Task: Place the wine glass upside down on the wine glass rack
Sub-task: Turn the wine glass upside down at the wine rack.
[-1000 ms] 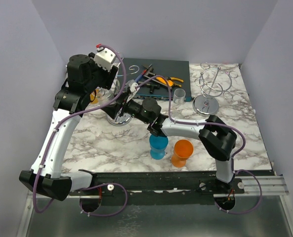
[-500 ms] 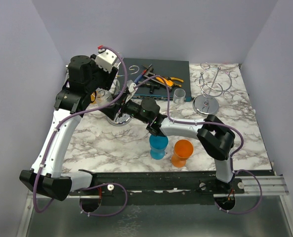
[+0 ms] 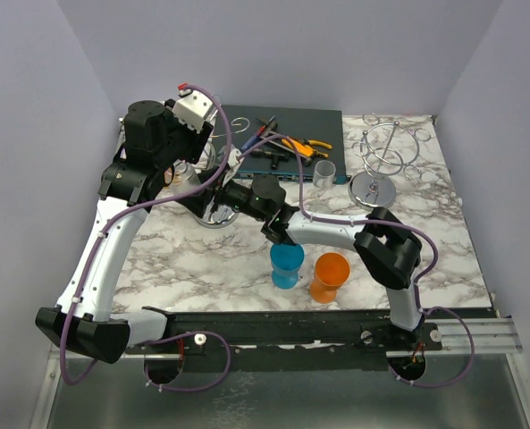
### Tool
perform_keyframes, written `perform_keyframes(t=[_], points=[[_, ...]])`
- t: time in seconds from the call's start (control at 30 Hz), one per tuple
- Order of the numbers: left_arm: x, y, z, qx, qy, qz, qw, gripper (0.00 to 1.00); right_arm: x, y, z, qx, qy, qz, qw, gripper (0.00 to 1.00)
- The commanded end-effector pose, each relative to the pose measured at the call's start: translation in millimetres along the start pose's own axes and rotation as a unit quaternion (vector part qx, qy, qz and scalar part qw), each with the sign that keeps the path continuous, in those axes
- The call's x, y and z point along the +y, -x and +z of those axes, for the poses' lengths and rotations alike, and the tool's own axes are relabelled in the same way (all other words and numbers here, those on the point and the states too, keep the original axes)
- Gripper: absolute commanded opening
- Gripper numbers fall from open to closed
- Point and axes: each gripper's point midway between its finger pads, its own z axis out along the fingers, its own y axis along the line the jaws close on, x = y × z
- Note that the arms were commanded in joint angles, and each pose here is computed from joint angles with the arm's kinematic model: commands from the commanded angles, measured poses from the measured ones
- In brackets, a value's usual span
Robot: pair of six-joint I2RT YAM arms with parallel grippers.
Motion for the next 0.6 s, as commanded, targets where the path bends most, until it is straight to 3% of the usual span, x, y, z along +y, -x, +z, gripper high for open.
perform_keyframes(t=[0.0, 0.33, 0.57], points=[[-2.3, 3.8, -2.5, -0.009, -0.009, 0.003, 1.000, 0.55, 11.8, 16.5, 11.0, -0.024, 0.024, -0.015, 0.999, 0.00], [-3.3, 4.3, -3.0, -0.011, -0.013, 0.007, 1.000, 0.54, 8.3, 4.7, 0.7, 0.006, -0.005, -0.027, 1.000, 0.01], [-2.2, 7.9, -5.5, -0.016, -0.012, 0.011, 1.000, 0.53, 3.8, 12.7, -9.1, -0.012, -0.052, -0.043, 0.998, 0.01]])
